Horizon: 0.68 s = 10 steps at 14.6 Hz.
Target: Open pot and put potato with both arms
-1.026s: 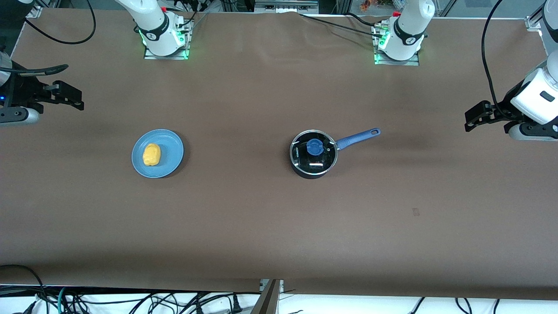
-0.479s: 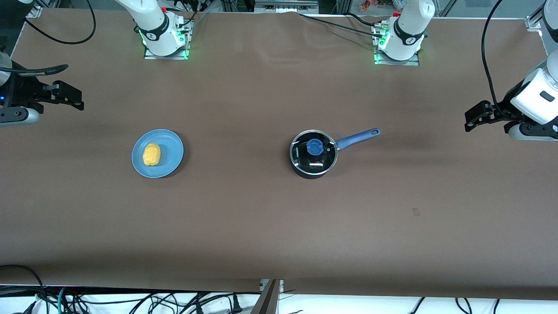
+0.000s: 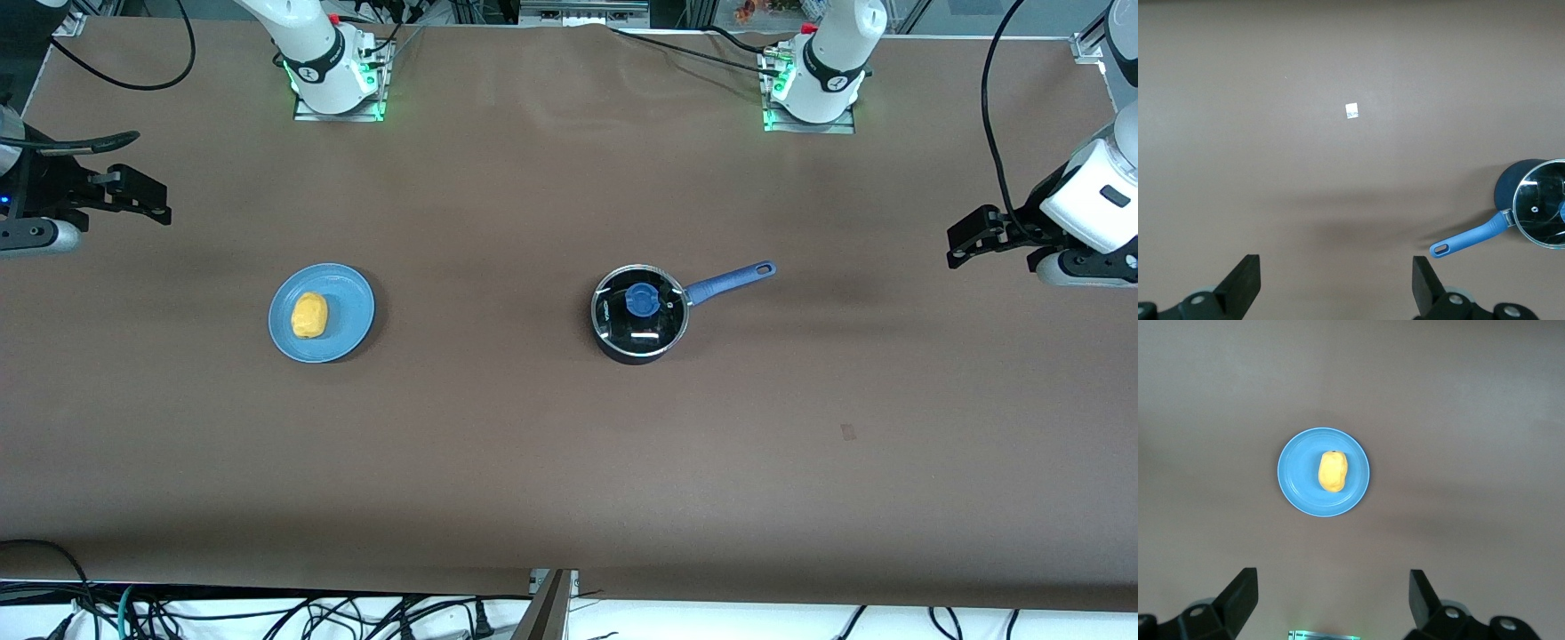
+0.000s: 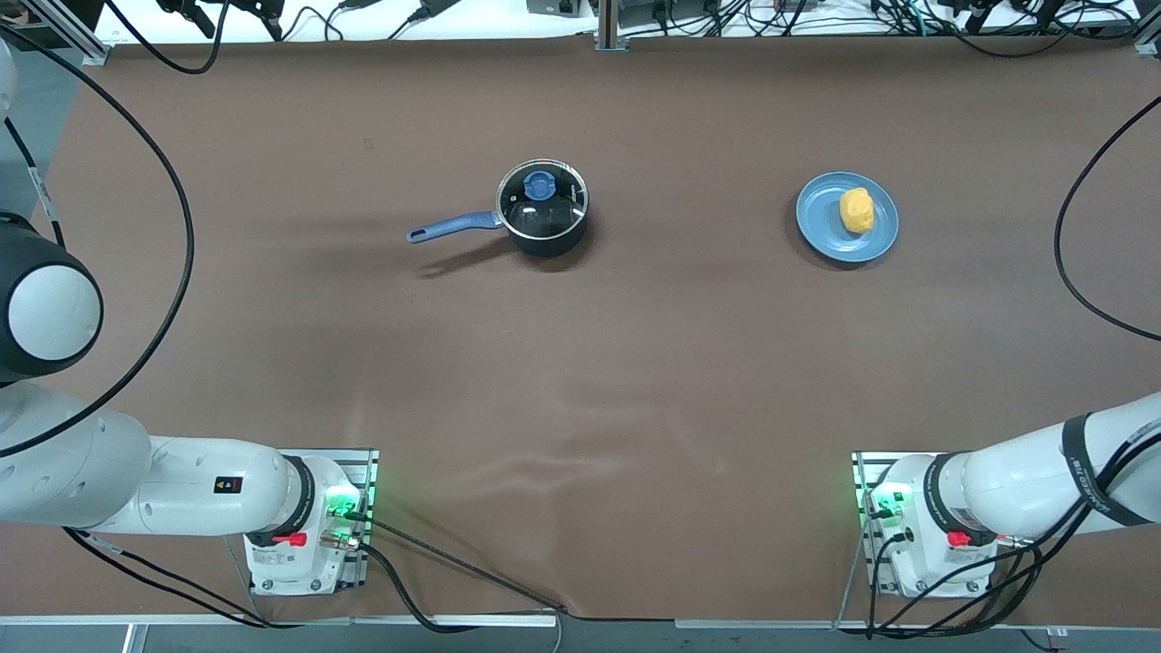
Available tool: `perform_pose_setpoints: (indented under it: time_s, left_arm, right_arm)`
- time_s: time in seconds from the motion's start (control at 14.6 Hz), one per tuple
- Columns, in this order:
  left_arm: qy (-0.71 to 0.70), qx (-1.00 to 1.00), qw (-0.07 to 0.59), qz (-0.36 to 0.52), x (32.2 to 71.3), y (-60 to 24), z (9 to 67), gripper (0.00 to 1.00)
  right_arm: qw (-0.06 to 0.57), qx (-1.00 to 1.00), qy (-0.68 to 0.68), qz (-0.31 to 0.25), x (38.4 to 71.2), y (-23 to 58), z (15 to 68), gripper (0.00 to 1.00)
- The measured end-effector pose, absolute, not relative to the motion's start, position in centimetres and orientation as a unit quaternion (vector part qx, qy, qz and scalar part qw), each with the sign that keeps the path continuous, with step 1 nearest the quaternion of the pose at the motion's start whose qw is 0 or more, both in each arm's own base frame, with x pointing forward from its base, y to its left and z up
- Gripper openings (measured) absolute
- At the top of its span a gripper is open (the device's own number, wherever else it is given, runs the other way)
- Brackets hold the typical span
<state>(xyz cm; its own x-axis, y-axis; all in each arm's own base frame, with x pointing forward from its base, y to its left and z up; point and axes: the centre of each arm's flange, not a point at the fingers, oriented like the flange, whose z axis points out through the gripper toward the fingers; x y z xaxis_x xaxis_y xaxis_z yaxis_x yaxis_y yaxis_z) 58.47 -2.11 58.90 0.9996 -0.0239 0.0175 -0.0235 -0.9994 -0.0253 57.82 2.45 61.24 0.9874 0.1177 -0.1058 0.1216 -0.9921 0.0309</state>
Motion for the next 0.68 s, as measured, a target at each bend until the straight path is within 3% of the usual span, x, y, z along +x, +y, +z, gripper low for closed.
perform_pose_setpoints:
  time_s: [0.68]
  left_arm:
    - [0.012, -1.000, 0.013, -0.007, 58.56, -2.12, 58.70, 1.00]
  right_arm:
    - [0.019, 0.997, 0.060, -0.052, 57.82, 2.45, 61.23, 1.00]
